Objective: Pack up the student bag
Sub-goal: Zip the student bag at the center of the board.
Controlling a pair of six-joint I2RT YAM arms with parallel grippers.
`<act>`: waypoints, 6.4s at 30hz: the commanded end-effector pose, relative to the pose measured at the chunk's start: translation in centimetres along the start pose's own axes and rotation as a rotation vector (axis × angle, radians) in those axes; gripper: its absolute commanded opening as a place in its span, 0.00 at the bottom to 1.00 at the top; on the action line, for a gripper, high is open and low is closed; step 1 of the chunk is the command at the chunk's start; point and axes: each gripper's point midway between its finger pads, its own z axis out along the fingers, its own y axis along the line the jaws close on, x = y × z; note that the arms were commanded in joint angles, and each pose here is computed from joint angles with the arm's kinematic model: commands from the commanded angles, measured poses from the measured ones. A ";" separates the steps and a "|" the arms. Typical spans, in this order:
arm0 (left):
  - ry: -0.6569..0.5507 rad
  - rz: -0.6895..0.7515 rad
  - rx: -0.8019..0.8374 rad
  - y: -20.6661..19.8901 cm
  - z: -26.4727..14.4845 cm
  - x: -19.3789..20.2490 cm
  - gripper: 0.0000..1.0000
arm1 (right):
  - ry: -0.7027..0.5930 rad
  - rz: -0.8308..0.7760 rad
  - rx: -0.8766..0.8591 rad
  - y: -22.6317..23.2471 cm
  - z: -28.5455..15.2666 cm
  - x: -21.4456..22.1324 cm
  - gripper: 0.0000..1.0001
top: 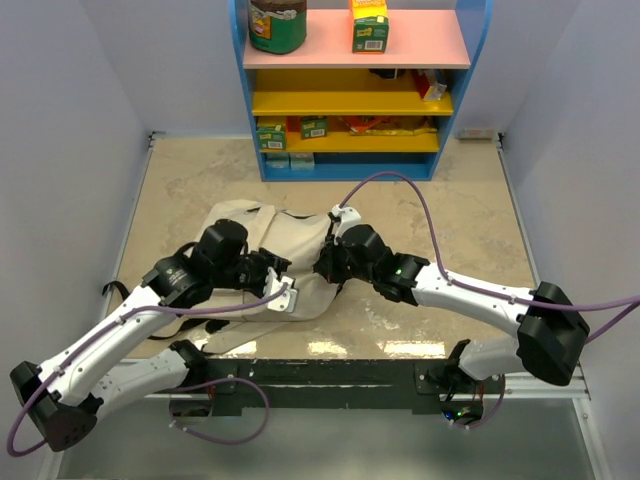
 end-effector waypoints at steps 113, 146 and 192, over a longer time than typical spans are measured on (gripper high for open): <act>-0.152 -0.374 0.081 -2.2 15.1 -12.8 0.29 | -0.016 0.224 0.082 -5.2 -10.4 0.3 0.00; -0.190 -0.379 0.214 -6.8 14.9 -12.7 0.02 | -0.032 0.217 0.134 -6.2 -11.0 0.1 0.00; -0.357 0.321 0.685 -15.2 8.4 -17.8 0.20 | -0.214 0.193 0.540 -17.3 1.6 -14.1 0.00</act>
